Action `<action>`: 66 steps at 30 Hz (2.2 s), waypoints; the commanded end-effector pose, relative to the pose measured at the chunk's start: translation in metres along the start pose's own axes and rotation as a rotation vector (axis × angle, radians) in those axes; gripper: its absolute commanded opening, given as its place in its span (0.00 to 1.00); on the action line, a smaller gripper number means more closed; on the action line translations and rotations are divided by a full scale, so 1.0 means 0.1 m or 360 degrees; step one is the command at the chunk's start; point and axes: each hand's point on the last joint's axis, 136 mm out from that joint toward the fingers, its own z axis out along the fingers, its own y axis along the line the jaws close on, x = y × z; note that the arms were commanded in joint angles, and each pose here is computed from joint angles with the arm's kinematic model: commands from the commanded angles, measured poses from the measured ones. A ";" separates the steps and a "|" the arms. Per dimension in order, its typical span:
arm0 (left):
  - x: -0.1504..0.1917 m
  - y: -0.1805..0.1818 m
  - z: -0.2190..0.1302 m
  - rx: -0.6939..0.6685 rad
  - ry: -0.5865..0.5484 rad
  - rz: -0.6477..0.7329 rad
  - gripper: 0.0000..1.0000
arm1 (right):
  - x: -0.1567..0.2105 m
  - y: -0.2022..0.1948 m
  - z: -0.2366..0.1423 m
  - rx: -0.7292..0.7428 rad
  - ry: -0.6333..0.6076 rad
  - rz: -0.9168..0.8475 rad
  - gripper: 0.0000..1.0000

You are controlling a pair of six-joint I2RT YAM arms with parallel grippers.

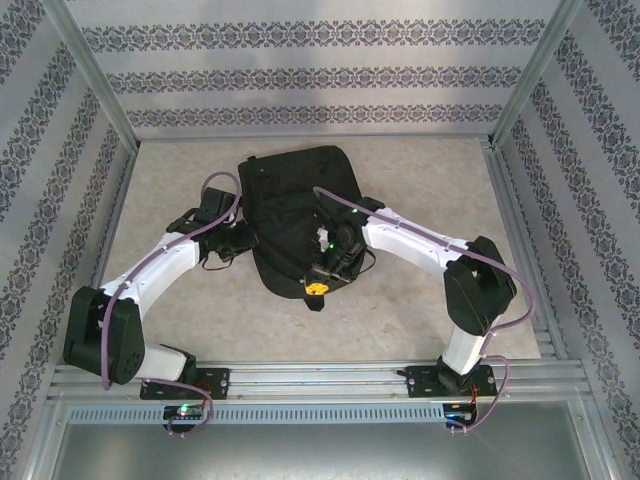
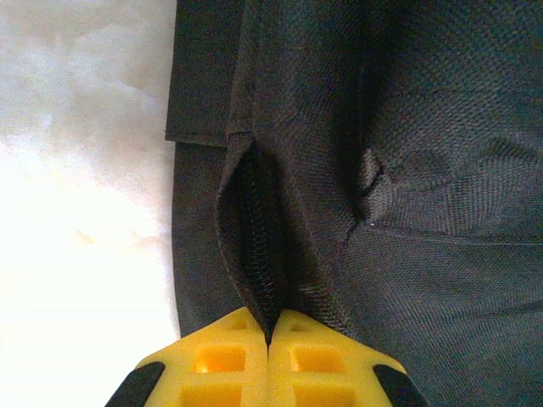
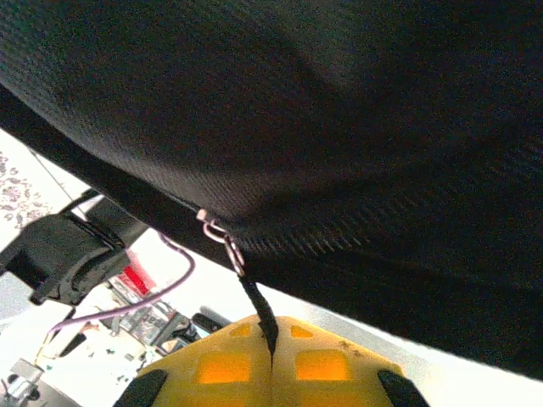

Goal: Pack the student bag

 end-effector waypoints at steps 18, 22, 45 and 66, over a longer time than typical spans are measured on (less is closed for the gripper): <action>0.28 0.17 -0.56 -0.0075 0.0075 -0.0227 0.51 | 0.08 0.72 0.16 -0.0156 0.0094 -0.0326 0.00; 0.52 0.16 -0.57 0.0009 0.0134 -0.0336 0.51 | 0.07 0.72 0.21 -0.0164 0.0121 -0.0324 0.00; 0.61 0.10 -0.25 -0.0098 0.0228 -0.0137 0.00 | 0.17 0.19 0.31 0.0073 0.0136 -0.0231 0.00; 0.15 0.29 -0.64 -0.0330 0.0037 0.0096 0.00 | 0.07 -0.14 0.02 0.0226 0.0043 -0.0277 0.00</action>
